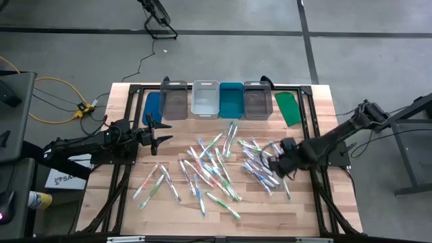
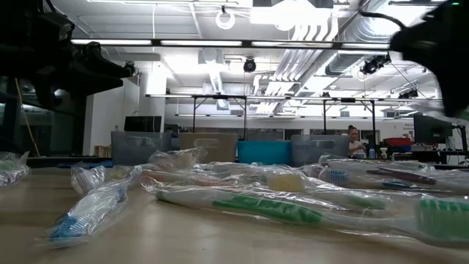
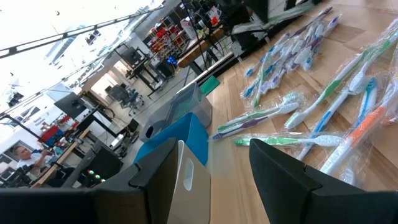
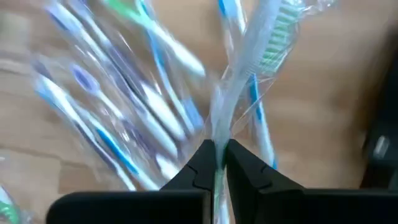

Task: Pick & Place Toothbrushes
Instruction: Put the green toothbrush into the right black bin

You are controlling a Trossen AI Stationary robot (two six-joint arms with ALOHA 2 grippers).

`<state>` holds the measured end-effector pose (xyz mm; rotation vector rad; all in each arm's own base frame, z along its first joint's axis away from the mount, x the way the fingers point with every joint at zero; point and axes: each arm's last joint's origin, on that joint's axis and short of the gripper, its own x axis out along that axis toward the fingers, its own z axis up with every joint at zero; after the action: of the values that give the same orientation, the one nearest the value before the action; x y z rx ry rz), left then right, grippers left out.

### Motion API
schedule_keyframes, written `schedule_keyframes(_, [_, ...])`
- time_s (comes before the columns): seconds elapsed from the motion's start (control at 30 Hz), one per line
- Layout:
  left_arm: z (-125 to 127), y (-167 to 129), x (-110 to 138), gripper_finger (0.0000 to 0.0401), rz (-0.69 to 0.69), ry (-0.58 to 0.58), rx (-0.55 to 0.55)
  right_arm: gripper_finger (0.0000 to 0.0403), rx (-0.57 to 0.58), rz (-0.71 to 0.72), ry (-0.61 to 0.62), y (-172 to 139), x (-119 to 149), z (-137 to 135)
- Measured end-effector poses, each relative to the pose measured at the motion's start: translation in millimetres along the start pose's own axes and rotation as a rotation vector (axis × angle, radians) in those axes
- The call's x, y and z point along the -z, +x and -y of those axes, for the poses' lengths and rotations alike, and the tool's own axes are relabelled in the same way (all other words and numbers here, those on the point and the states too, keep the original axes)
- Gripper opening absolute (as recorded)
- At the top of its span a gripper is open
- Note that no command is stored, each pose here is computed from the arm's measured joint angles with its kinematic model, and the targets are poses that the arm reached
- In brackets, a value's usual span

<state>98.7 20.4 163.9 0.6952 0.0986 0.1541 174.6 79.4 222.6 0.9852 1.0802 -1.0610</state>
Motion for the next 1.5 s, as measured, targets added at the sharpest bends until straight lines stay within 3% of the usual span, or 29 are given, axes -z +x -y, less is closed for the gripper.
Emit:
schedule_keyframes(0.33, [0,0,0,0.0193,0.0,0.0,0.0,0.0014,-0.034,0.084,-0.237,-10,-96,-15])
schedule_keyframes(0.57, [0,0,0,0.0193,0.0,0.0,0.0,0.0015,-0.101,0.236,-0.344,-19,-164,-10])
schedule_keyframes(1.0, [0,0,0,0.0193,0.0,0.0,0.001,0.0014,-0.241,0.554,-0.41,-20,-261,17])
schedule_keyframes(1.2, [0,0,0,0.0193,-0.001,0.0,-0.001,0.0013,-0.241,0.456,-0.393,-5,-303,24])
schedule_keyframes(1.5, [0,0,0,0.0193,-0.001,0.0,0.0,0.0014,-0.154,0.241,-0.44,0,-349,-1])
